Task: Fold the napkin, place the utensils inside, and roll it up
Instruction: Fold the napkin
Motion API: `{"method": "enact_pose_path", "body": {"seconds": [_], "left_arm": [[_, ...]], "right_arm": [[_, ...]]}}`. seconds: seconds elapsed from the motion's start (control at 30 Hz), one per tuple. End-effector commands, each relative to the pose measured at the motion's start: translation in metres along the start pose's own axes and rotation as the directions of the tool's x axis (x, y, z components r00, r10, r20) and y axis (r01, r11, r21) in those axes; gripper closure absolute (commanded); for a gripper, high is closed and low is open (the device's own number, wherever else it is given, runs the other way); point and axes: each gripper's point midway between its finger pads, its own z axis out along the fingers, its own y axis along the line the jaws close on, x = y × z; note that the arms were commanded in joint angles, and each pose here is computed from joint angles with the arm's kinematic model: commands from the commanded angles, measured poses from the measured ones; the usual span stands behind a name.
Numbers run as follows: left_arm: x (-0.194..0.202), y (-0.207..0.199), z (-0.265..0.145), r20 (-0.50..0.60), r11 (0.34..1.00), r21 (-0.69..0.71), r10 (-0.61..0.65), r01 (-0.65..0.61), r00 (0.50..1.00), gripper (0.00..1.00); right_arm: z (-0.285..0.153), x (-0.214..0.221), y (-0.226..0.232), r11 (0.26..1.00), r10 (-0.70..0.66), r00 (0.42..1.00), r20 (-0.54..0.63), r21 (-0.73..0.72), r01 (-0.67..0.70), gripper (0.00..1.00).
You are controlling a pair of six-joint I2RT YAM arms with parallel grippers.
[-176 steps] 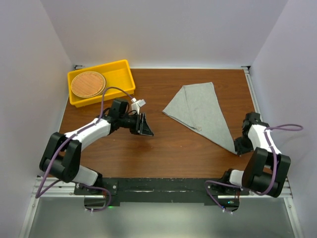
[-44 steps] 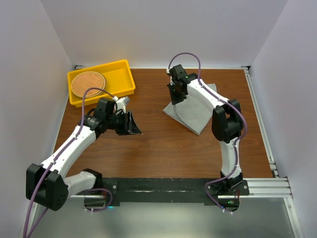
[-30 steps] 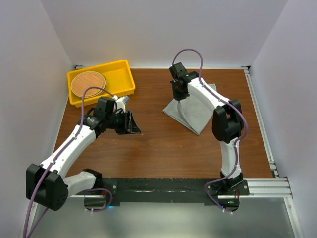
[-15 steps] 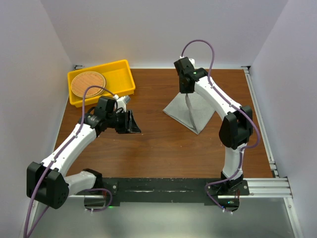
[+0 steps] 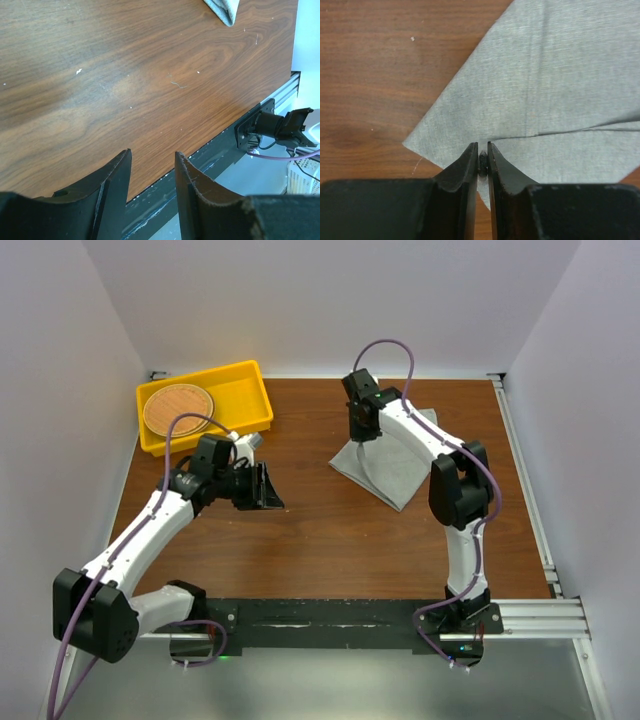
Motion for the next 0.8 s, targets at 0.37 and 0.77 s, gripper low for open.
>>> {"method": "enact_pose_path", "body": {"seconds": [0.37, 0.77], "left_arm": [[-0.066, -0.054, 0.043, 0.169, 0.976, 0.219, -0.023, -0.015, 0.985, 0.54], [-0.103, -0.093, 0.165, 0.054, 0.976, 0.216, -0.039, 0.027, 0.998, 0.63]], "right_arm": [[-0.052, -0.034, -0.032, 0.988, 0.062, 0.998, -0.007, -0.14, -0.062, 0.26], [-0.031, 0.012, -0.142, 0.923, 0.341, 0.932, -0.121, -0.145, -0.357, 0.43]]}}
